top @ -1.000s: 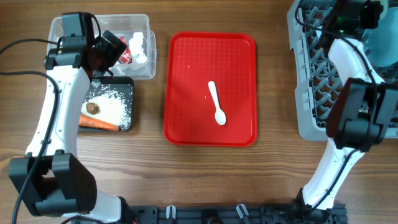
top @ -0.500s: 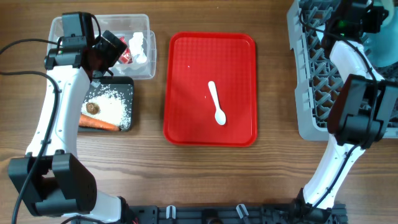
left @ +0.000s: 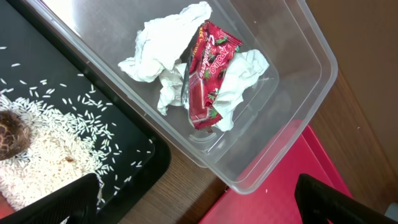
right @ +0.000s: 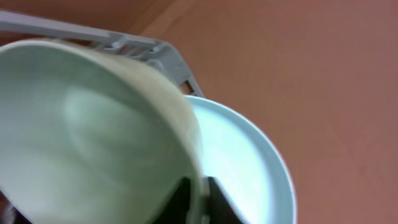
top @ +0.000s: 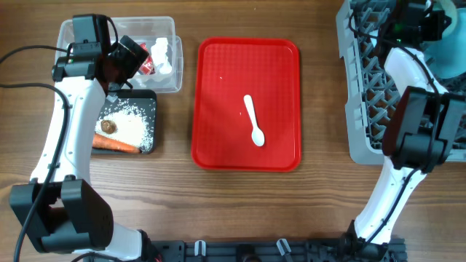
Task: Sort waste into correct bins and load items into the dishwasher rack
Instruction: 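Release the bowl and lift the right gripper out of the rack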
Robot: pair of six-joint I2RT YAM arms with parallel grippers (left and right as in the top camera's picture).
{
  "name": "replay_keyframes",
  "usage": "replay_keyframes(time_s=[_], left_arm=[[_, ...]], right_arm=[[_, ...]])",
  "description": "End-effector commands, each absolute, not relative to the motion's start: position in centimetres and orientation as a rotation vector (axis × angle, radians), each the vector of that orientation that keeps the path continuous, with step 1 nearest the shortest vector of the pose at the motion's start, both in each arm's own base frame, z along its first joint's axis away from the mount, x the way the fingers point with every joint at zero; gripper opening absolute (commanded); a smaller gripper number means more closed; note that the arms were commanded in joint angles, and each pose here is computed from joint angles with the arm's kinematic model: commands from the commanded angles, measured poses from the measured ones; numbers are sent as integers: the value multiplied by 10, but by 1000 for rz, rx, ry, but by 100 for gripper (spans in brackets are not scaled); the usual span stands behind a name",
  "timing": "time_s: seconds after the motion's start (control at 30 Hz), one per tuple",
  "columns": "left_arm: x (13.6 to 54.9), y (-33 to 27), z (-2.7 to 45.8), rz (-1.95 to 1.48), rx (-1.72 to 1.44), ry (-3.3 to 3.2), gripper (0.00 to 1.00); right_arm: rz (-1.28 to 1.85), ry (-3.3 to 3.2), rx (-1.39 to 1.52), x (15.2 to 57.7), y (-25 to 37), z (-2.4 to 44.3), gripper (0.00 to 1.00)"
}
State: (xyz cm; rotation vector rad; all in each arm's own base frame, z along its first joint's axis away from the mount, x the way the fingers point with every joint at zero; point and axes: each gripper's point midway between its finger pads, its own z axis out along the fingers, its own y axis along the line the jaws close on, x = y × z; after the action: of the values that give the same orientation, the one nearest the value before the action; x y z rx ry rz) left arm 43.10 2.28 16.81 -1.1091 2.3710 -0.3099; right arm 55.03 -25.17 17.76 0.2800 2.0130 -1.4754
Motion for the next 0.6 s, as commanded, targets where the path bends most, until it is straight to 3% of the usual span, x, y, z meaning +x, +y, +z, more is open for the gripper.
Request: replay_keyframes(time_s=[0.0, 0.1, 0.23, 0.57], left_arm=[[433, 23, 176, -332, -1117, 2346, 100], [433, 23, 176, -332, -1117, 2346, 100], [433, 23, 176, -332, -1117, 2346, 100], [433, 23, 176, -332, -1117, 2346, 100]], right_arm=[[-1432, 2033, 220, 564, -230, 160, 31], [-1422, 2031, 198, 568, -220, 160, 40], [-1411, 2028, 176, 573, -208, 161, 67], [-1432, 2031, 109, 577, -192, 163, 82]])
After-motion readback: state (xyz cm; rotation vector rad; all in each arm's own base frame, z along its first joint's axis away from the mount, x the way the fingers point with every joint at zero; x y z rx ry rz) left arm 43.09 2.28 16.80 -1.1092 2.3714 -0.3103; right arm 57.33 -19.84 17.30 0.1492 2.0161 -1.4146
